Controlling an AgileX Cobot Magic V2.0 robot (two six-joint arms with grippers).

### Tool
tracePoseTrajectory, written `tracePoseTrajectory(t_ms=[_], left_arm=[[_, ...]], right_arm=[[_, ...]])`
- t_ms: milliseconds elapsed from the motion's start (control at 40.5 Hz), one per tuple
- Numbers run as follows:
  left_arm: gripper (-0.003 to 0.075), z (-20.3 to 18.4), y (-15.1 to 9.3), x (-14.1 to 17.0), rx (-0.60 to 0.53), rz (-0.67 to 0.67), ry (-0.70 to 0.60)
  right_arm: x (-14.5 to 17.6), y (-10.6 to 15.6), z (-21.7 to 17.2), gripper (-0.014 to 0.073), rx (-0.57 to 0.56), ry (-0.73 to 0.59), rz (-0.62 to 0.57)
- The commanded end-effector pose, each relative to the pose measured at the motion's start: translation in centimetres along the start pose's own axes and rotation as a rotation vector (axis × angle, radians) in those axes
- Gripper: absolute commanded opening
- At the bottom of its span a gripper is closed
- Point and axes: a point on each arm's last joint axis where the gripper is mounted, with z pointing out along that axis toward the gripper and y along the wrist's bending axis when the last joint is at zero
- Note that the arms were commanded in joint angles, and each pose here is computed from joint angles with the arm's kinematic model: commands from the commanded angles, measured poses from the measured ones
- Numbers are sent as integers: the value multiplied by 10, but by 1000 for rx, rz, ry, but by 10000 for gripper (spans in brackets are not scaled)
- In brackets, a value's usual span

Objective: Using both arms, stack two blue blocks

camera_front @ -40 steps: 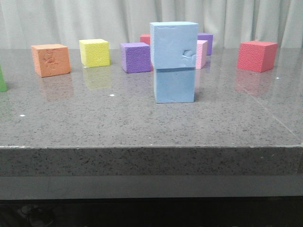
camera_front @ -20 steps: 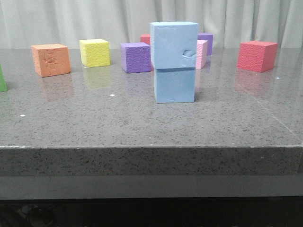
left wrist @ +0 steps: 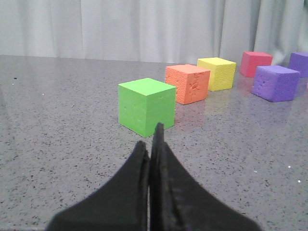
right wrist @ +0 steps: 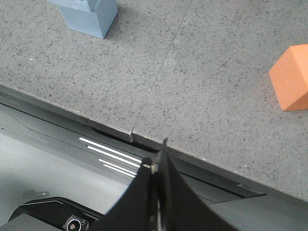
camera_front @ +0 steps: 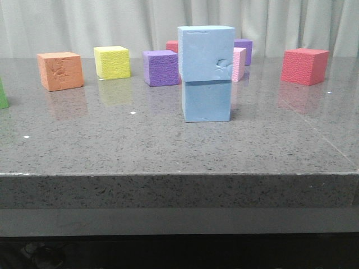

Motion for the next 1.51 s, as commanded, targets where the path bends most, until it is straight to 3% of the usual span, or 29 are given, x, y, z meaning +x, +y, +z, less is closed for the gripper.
tracePoseTrajectory(t_ms=[0,321,642,864,1012,1481], left_arm=[[-18,-1,0,3,9,-3,-72],[-18,-1,0,3,9,-3,-72],[-18,-1,0,3,9,-3,-72],[-18,-1,0,3,9,-3,-72],[-18,-1,0,3,9,-3,-72],[-18,-1,0,3,9,-3,-72]], right_arm=[[-9,-1,-5,-69,6,-76,-4],[-3,-5,-5,-69,42,-110,24],[64,-20,19,-69,246,-649,143],[117,-23,59,-69,319,-855,135],[136,-25,75,-69,327,-911,138],[136,-24,73,-69,331,-931,135]])
